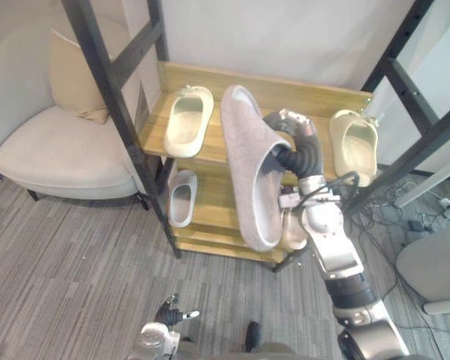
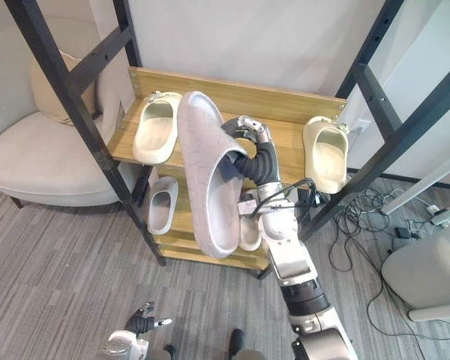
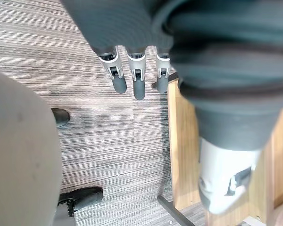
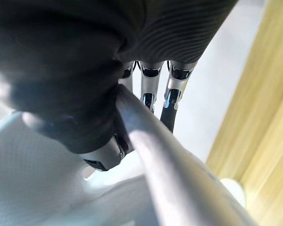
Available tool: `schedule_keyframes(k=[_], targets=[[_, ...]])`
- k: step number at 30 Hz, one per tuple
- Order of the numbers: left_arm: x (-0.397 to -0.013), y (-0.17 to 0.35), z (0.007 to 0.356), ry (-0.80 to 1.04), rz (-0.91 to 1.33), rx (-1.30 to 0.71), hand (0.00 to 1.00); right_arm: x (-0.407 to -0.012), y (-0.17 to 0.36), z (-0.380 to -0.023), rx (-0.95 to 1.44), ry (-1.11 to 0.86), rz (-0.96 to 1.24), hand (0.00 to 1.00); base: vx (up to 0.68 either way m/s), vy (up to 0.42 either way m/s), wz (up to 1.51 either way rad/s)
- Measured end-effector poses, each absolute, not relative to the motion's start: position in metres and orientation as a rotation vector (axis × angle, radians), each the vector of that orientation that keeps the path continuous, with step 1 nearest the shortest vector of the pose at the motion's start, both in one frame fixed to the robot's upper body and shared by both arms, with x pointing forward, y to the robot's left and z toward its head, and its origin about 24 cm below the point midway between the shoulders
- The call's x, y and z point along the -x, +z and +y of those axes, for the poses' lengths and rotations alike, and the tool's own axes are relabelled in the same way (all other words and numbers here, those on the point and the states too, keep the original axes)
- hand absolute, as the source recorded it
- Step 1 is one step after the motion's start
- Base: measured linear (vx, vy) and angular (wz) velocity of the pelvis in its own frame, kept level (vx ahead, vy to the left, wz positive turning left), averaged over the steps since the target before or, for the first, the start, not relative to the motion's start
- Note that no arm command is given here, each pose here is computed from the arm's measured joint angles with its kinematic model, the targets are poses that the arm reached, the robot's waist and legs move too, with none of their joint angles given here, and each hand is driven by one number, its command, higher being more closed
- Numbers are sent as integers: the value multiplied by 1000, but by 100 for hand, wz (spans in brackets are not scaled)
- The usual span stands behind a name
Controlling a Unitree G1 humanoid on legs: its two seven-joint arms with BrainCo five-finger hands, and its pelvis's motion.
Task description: Organize the slippers on the shoe rack
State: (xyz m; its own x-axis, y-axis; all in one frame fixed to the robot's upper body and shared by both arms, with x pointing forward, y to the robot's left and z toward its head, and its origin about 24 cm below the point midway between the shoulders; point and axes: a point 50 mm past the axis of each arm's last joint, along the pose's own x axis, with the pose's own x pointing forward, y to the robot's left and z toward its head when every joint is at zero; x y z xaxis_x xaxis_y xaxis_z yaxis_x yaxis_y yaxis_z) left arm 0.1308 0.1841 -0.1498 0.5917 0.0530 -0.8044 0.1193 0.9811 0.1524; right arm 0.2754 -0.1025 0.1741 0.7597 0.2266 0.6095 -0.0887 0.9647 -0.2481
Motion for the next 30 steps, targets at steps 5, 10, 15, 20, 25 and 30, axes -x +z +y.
schedule_keyframes(k=[5,10,15,20,25,30], targets=[[-127,-152,181,-52,957,-205,0,-258,139,-89,186,310,-561,100,-30,0,-3],[-129,-152,177,-87,956,-206,0,-250,88,-82,211,414,-349,100,-19,2,1],[-159,-141,171,-105,867,-208,0,-268,65,-90,288,407,-234,100,-123,10,14],[-196,-121,167,-97,729,-182,0,-302,85,-100,395,355,-274,100,-222,-7,5],[-216,-105,171,0,628,-80,0,-324,128,-125,403,166,-402,100,-121,13,7],[-243,-79,169,36,470,11,0,-349,193,-141,492,16,-585,100,-63,1,20]])
